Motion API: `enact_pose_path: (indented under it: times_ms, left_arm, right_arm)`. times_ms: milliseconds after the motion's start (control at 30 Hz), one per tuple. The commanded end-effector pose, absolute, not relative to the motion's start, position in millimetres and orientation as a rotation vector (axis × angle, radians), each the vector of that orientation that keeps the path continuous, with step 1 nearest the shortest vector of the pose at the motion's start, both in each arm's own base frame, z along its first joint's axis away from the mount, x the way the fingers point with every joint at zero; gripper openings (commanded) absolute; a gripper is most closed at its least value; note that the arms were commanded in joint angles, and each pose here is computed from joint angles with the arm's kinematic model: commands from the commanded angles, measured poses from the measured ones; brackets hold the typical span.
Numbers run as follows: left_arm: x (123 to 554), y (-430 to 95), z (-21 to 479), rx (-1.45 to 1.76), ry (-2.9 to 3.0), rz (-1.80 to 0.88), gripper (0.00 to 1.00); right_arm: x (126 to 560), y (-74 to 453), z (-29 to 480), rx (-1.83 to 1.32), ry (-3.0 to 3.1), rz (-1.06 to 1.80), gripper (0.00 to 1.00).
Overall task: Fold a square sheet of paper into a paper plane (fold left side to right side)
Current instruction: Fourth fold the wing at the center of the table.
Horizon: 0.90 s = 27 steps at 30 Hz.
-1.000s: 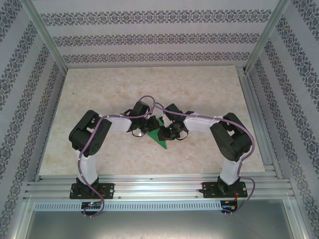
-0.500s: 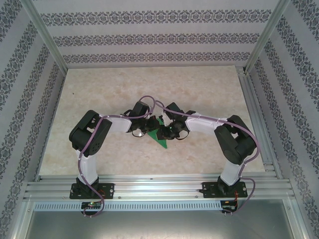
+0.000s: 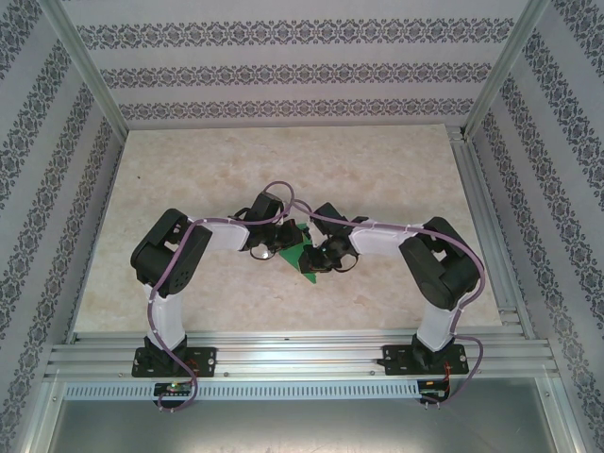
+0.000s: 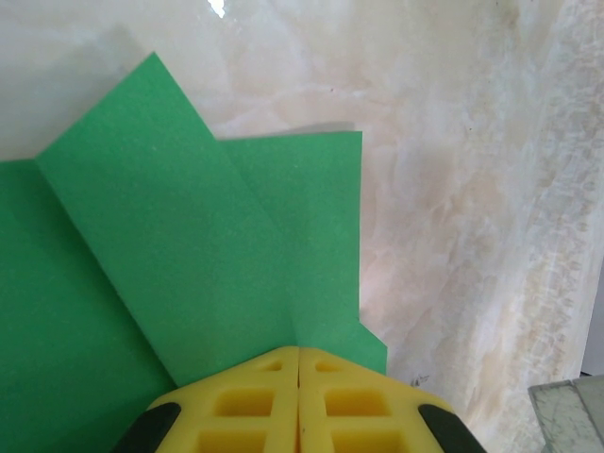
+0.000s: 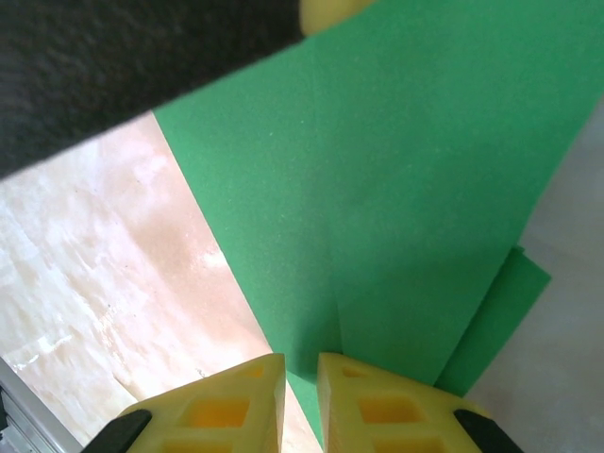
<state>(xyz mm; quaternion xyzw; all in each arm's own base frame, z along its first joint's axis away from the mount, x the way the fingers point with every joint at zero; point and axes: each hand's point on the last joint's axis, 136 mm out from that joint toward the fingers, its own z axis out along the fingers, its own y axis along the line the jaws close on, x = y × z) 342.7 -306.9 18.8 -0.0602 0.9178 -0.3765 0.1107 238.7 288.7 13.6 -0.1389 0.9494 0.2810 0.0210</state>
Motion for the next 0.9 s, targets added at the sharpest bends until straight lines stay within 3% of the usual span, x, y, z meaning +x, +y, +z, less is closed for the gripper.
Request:
enact_pose_path:
  times_ms: [0, 867]
  left_arm:
    - [327, -281, -28, -0.229, 2.83, -0.87, 0.08]
    - [331, -278, -34, -0.237, 2.84, -0.831, 0.08]
  right_arm:
    - [216, 266, -2, -0.409, 3.046, 0.776, 0.18]
    - [163, 236, 1, -0.358, 3.115, 0.789, 0.15]
